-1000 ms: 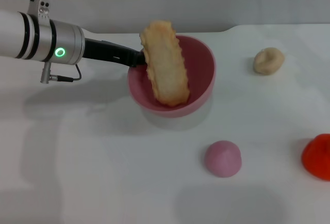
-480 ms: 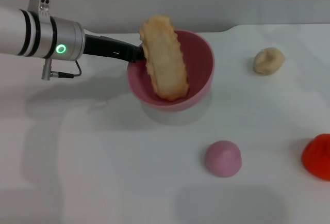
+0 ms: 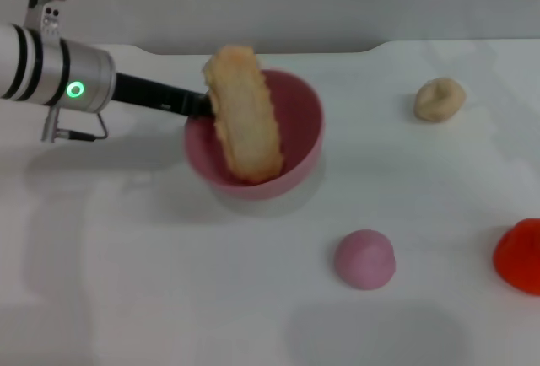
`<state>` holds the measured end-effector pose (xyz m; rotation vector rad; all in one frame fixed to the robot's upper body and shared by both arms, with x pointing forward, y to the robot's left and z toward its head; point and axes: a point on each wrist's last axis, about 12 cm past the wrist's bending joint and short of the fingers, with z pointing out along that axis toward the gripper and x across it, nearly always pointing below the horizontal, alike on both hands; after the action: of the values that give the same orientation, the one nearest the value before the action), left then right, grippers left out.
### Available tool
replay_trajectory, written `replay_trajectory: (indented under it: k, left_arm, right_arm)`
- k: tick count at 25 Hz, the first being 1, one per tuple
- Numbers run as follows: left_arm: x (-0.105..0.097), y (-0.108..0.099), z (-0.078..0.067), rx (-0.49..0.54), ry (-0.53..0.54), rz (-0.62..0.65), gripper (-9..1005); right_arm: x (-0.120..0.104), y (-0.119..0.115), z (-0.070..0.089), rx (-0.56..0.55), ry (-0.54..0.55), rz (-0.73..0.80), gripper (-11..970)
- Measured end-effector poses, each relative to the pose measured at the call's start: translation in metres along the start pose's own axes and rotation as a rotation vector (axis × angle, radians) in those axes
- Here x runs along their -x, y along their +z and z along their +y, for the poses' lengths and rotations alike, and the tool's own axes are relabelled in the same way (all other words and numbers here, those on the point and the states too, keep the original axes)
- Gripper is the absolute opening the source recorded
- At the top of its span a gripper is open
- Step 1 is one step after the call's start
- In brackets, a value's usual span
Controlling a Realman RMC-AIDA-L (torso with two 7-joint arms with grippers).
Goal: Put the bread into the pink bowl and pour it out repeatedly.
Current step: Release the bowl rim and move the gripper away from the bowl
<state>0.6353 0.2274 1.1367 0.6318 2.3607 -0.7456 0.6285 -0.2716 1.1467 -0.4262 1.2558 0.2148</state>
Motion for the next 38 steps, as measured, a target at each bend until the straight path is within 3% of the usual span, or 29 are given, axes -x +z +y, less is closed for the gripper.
replay_trajectory:
  k: [17,38]
  left_arm:
    - [-0.031,-0.002,0.018,0.104,-0.063,0.11,79]
    - [-0.041,-0.002,0.022,0.118,-0.083,0.153,80]
  right_arm:
    - [-0.005,-0.016,0.0,0.004,0.008,-0.002,695]
    - [-0.007,-0.023,0.001,0.013,0.026,-0.011,695]
